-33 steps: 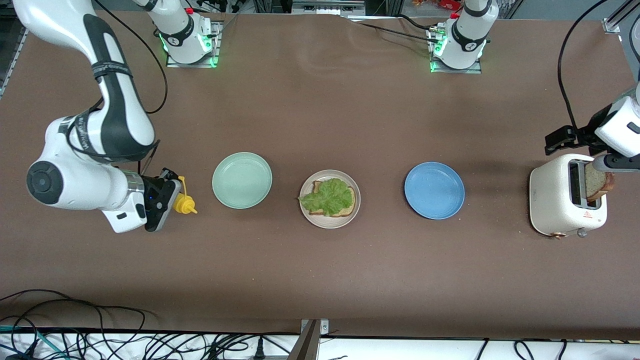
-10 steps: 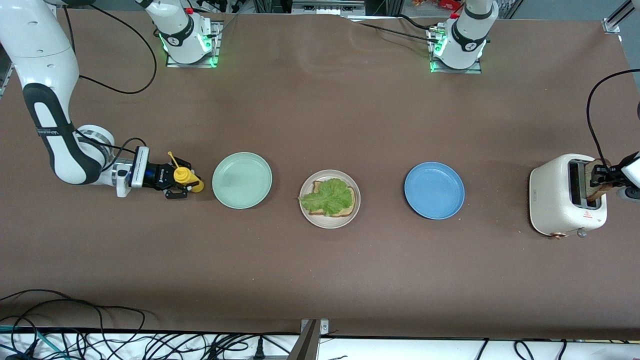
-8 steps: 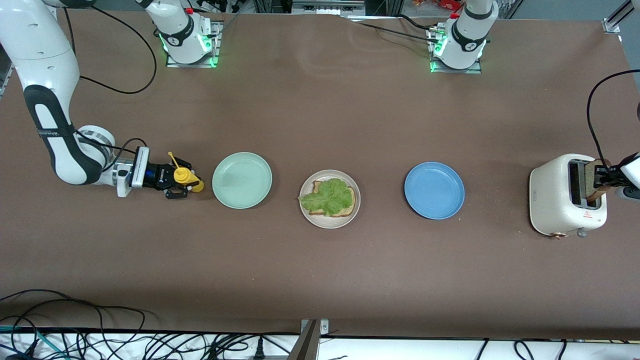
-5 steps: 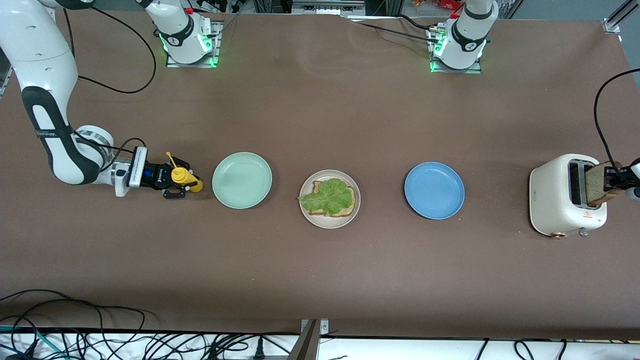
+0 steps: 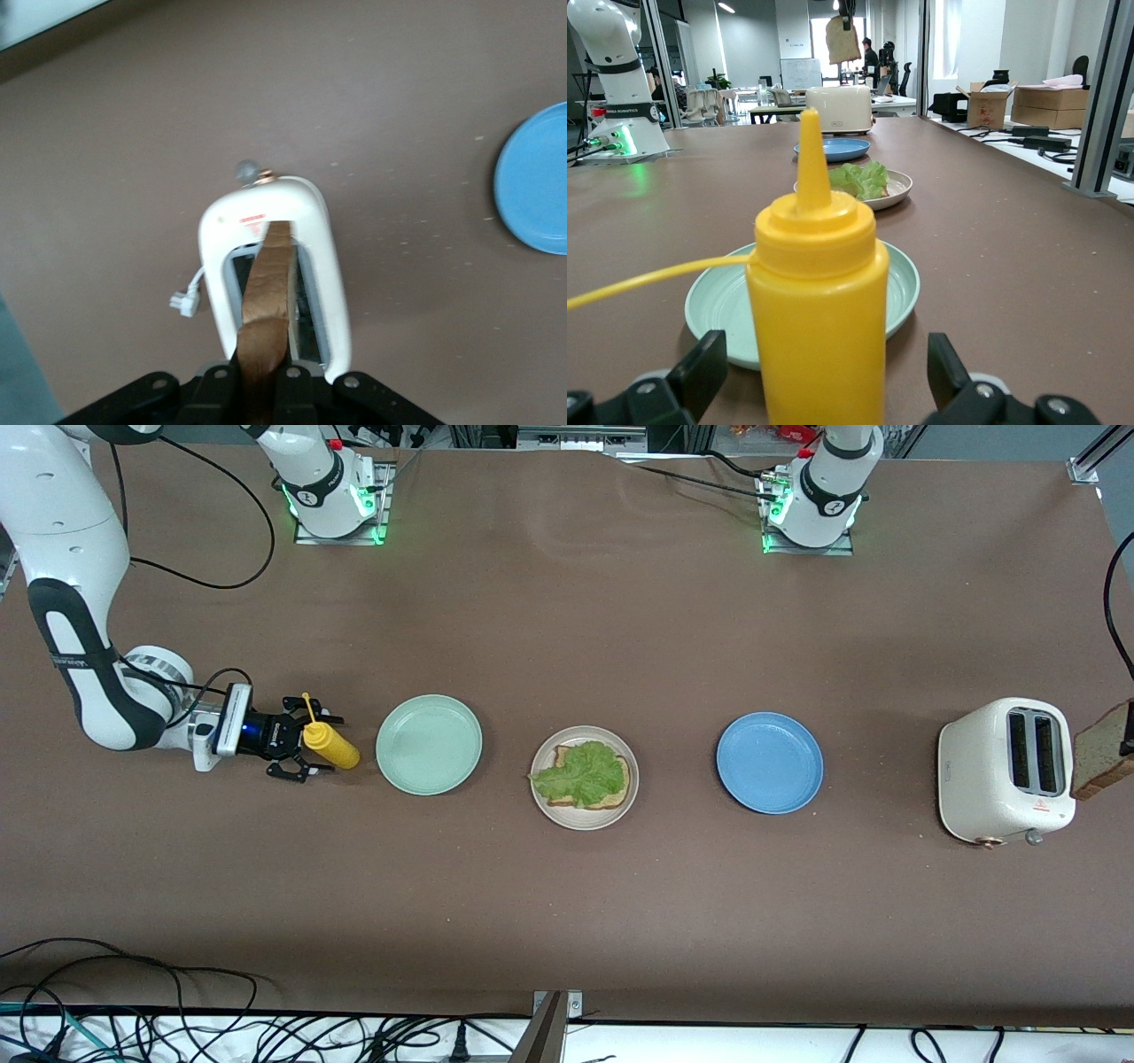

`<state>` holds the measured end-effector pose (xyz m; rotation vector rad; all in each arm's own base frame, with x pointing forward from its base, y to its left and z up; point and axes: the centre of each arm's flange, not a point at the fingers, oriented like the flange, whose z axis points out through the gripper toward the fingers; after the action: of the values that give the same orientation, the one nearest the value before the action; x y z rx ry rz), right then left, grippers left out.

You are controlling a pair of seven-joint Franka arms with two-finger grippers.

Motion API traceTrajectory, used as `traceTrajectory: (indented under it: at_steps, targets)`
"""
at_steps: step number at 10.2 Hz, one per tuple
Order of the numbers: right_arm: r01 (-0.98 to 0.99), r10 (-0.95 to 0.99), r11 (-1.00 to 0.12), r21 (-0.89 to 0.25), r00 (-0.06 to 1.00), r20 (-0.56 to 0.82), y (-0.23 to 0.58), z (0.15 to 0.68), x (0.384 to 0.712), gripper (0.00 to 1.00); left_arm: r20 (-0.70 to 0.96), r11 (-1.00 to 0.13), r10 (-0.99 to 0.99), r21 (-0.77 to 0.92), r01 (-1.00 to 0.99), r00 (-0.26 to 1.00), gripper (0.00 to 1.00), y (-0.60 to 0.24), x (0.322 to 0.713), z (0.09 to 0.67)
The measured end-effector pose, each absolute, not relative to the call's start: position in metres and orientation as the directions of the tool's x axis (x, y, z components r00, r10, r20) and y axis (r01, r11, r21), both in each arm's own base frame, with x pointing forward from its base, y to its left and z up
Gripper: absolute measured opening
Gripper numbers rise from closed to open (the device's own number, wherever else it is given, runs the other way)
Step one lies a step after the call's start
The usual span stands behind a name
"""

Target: Make sandwich on beige plate with both arms

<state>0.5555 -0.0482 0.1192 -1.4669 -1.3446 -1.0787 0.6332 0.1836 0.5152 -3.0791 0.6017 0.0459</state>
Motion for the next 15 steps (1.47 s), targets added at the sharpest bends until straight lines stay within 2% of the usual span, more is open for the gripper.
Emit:
traceTrajectory:
  at_steps: [3,5,7,9,12,15]
  targets:
    - [1.0,0.338,-0.02,-0.021,0.026,0.941,-0.092,0.121,0.551,1.0,-0.012,-0.899,-0.367,0.26,-0.352,0.93,0.1,0.092,0.64,0.515]
    - [0.999,0.404,0.007,-0.036,0.03,0.914,-0.128,0.138,0.561,1.0,-0.104,-0.892,-0.298,0.383,-0.238,0.949,0.1,-0.005,0.645,0.499]
    - [0.991,0.456,0.003,-0.133,0.117,0.882,-0.146,0.171,0.581,1.0,-0.198,-0.861,-0.287,0.483,-0.162,0.937,0.1,-0.101,0.646,0.466]
    - [0.964,0.505,-0.03,-0.263,0.242,0.828,-0.156,0.215,0.607,1.0,-0.27,-0.819,-0.321,0.561,-0.122,0.908,0.1,-0.162,0.644,0.424]
    - [0.895,0.557,-0.138,-0.423,0.424,0.714,-0.155,0.272,0.639,1.0,-0.331,-0.785,-0.361,0.613,-0.093,0.872,0.1,-0.241,0.634,0.369]
    - [0.814,0.651,-0.28,-0.508,0.55,0.523,-0.121,0.337,0.662,1.0,-0.325,-0.814,-0.262,0.58,-0.027,0.909,0.1,-0.318,0.627,0.336]
